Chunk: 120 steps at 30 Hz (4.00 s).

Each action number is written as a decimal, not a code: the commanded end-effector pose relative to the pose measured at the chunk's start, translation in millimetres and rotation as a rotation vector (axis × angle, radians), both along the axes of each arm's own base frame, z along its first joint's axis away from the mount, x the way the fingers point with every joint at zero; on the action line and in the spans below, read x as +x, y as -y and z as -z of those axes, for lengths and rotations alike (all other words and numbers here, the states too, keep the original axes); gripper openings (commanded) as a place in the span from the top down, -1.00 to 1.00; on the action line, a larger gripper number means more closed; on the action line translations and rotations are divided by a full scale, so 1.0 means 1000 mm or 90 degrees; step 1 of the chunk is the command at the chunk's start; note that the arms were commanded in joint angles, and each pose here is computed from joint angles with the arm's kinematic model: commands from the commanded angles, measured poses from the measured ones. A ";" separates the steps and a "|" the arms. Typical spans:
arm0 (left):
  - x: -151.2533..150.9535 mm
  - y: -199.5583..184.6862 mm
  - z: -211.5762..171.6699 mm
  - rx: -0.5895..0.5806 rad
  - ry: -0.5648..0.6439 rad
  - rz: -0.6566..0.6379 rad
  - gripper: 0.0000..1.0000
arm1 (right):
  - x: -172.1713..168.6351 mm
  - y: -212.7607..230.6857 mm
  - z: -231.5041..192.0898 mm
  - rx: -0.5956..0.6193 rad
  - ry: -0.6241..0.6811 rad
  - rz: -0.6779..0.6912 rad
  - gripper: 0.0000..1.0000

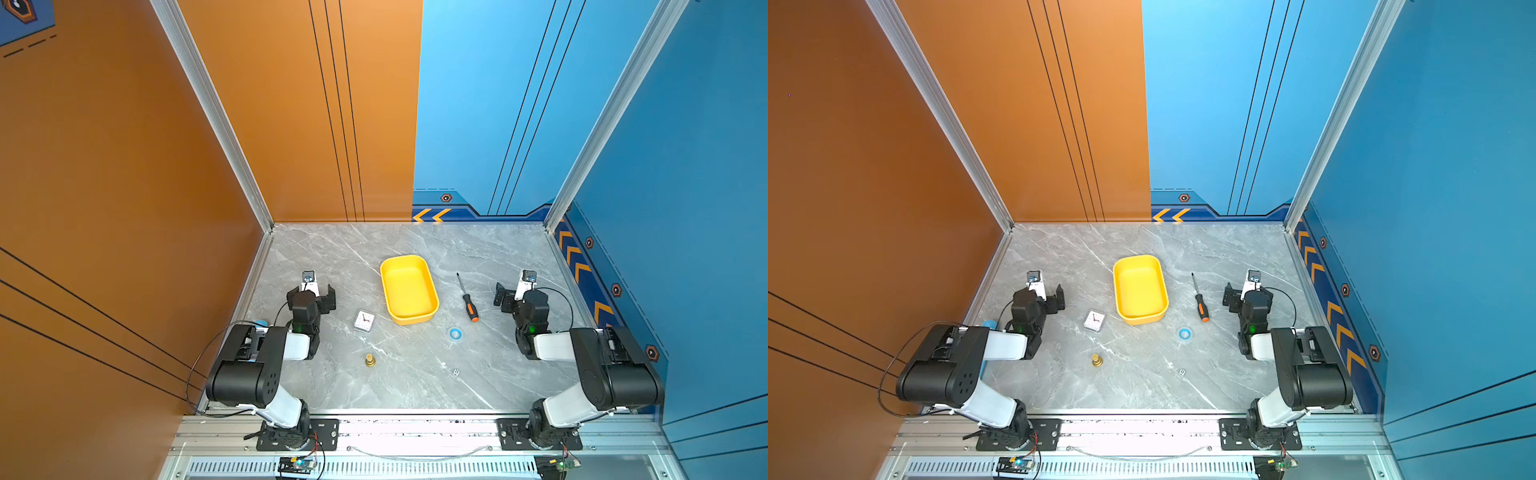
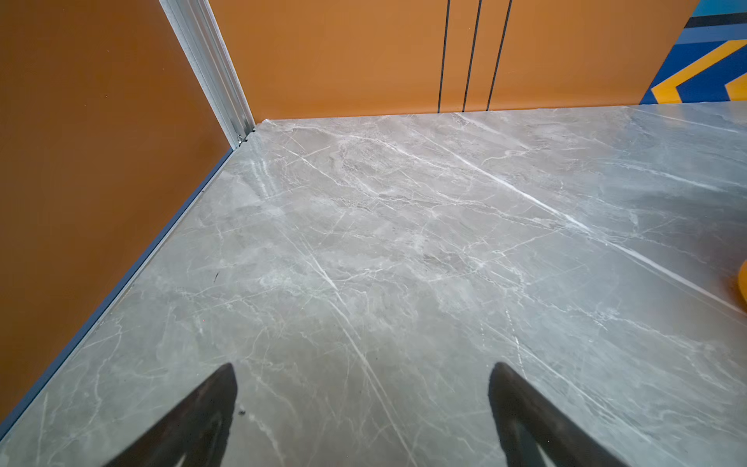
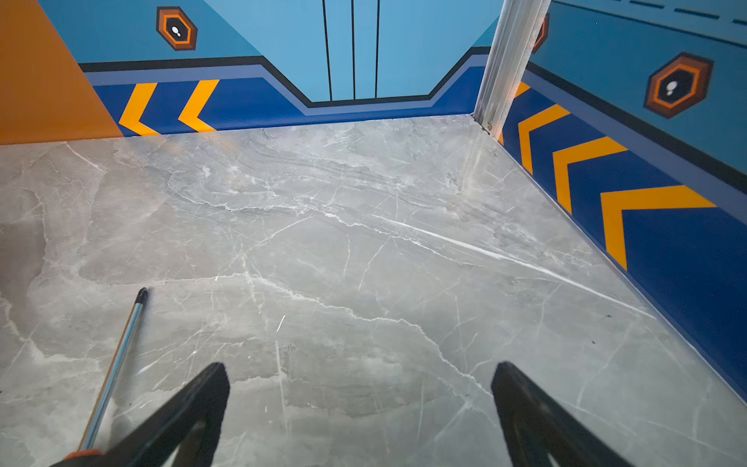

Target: Put the screwdriver in the bin

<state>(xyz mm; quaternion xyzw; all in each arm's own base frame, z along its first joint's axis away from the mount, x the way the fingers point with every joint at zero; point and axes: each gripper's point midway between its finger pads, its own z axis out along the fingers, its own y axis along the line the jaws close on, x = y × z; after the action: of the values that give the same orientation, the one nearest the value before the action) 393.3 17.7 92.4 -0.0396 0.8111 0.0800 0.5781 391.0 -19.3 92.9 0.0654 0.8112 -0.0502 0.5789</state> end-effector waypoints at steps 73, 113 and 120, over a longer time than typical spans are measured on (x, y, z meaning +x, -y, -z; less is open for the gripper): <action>-0.038 0.120 -0.042 -0.313 -0.235 0.281 -0.96 | -0.041 -0.128 0.061 0.028 -0.566 -0.166 -0.07; -0.033 0.115 -0.041 -0.333 -0.223 0.272 -0.96 | -0.013 -0.215 -0.105 0.208 -0.374 -0.130 1.00; -0.033 0.123 -0.045 -0.356 -0.224 0.299 -0.96 | -0.007 -0.259 -0.106 0.130 -0.346 -0.104 1.00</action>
<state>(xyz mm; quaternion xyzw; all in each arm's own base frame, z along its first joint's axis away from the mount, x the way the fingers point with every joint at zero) 357.0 -98.9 126.6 -0.0008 0.8866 -0.2446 0.3926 380.9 250.5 216.0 0.0195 0.9318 0.1336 0.3368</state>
